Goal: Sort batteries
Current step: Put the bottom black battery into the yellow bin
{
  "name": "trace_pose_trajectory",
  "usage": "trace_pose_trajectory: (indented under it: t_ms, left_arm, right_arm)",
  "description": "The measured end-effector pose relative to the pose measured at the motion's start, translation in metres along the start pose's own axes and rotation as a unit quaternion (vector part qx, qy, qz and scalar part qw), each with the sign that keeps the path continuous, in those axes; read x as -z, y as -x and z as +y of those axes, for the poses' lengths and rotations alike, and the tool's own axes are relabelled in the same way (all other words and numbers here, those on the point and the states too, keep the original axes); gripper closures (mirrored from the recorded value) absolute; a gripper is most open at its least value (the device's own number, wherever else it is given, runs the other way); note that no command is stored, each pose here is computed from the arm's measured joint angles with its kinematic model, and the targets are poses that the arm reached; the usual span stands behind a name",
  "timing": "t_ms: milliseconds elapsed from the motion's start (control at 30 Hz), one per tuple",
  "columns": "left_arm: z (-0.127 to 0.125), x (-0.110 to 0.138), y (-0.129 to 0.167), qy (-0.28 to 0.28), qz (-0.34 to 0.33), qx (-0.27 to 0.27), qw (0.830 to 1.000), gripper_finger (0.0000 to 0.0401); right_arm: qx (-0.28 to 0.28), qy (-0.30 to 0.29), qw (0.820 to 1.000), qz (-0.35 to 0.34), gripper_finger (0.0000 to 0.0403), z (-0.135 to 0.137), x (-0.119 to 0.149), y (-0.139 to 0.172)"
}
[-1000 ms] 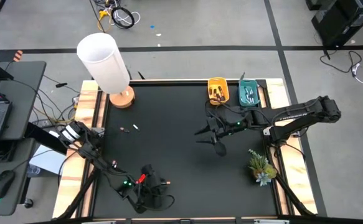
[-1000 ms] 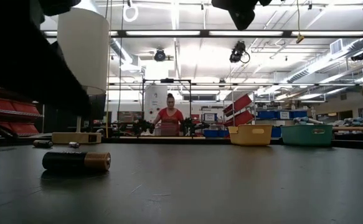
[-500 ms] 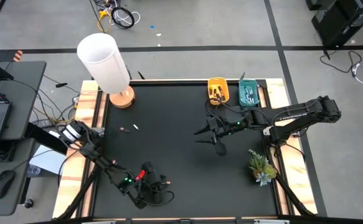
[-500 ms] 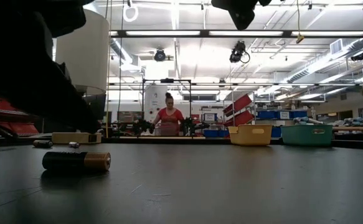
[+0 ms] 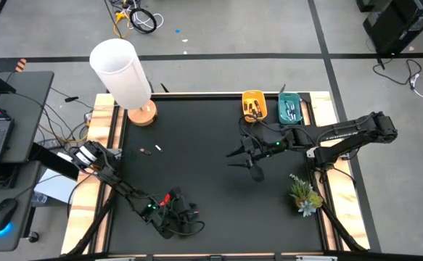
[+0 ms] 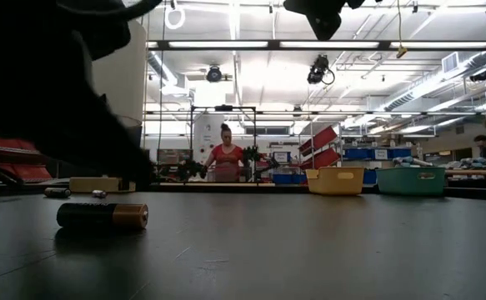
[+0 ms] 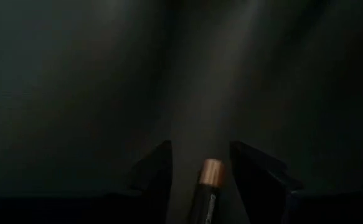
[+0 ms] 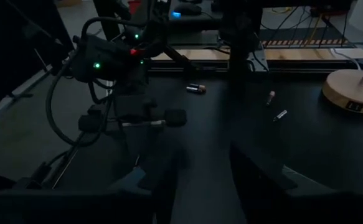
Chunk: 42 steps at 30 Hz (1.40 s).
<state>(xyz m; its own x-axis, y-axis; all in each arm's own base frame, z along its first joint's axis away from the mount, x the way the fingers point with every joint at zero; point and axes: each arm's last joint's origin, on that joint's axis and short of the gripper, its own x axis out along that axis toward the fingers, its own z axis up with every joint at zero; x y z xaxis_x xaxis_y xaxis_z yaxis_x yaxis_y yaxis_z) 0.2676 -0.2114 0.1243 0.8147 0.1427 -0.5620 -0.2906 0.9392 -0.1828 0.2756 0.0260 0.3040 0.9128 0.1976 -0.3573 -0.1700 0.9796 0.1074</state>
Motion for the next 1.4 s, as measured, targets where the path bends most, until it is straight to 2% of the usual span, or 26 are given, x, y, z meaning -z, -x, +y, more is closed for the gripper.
trace_pose_trajectory:
  t_ms: [200, 467, 567, 733, 967, 1133, 1200, 1400]
  left_arm:
    - [-0.004, 0.009, -0.012, 0.007, 0.0, 0.024, 1.0, 0.0229]
    - [0.0, 0.024, -0.023, -0.012, 0.006, -0.001, 1.0, 0.0235]
    - [0.001, 0.031, -0.028, -0.015, 0.008, -0.007, 1.0, 0.0261]
    - [0.001, 0.035, -0.031, -0.021, 0.01, -0.011, 1.0, 0.0345]
    - [0.003, 0.035, -0.032, -0.023, 0.007, -0.022, 0.999, 0.0345]
    - [0.006, 0.022, -0.029, -0.016, -0.017, -0.036, 0.999, 0.0345]
    - [0.013, 0.011, -0.031, -0.033, -0.019, -0.051, 0.998, 0.0345]
    - [0.041, -0.047, -0.041, -0.052, -0.026, -0.043, 0.997, 0.0345]
  right_arm:
    - [0.006, -0.003, 1.0, 0.002, 0.0249, -0.003, 0.0, 0.0]
    - [0.007, -0.007, 1.0, 0.01, 0.0249, -0.004, 0.002, 0.0]
    - [0.007, -0.009, 1.0, 0.02, 0.0249, -0.004, 0.004, 0.001]
    - [0.005, -0.011, 0.999, 0.032, 0.0249, -0.004, 0.006, 0.001]
    - [0.004, -0.008, 0.999, 0.032, 0.0249, -0.004, 0.006, 0.001]
    - [0.031, -0.01, 0.999, 0.031, 0.0249, -0.011, 0.006, 0.002]
    - [0.045, -0.015, 0.998, 0.029, 0.0249, -0.017, 0.005, 0.002]
    - [0.094, -0.081, 0.992, 0.004, 0.0249, -0.041, -0.002, 0.016]
